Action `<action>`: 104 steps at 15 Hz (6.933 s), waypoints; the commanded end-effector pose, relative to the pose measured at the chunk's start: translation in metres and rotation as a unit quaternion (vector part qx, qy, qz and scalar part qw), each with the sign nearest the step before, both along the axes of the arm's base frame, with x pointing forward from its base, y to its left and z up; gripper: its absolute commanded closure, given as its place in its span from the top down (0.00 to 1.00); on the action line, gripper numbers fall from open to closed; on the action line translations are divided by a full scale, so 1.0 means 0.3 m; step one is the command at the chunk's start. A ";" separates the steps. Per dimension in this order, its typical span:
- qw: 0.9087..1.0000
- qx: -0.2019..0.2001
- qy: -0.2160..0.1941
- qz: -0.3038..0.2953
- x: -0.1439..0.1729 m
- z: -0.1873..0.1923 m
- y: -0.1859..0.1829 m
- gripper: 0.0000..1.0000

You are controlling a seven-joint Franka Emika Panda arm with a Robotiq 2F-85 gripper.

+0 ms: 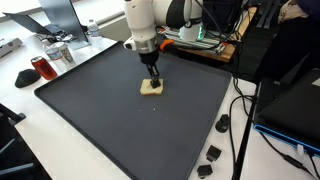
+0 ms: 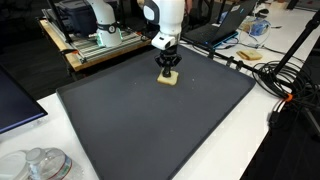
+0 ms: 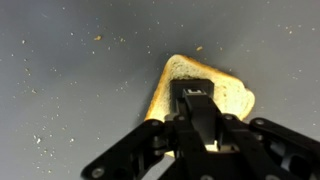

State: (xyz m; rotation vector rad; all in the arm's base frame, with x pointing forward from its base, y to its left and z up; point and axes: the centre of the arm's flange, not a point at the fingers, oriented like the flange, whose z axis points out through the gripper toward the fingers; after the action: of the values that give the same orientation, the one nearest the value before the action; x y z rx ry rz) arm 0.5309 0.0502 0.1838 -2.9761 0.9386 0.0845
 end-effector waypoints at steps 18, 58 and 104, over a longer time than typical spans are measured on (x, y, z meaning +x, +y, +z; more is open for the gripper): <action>1.000 0.000 -0.003 -0.016 -0.026 -0.017 -0.022 0.05; 0.999 0.039 0.018 0.031 0.033 -0.091 -0.077 0.05; 0.974 -0.156 -0.043 -0.157 -0.100 0.327 0.157 0.21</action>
State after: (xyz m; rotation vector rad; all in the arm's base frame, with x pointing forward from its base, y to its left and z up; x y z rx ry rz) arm 0.5009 0.0976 0.2821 -3.0160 1.5251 -0.2169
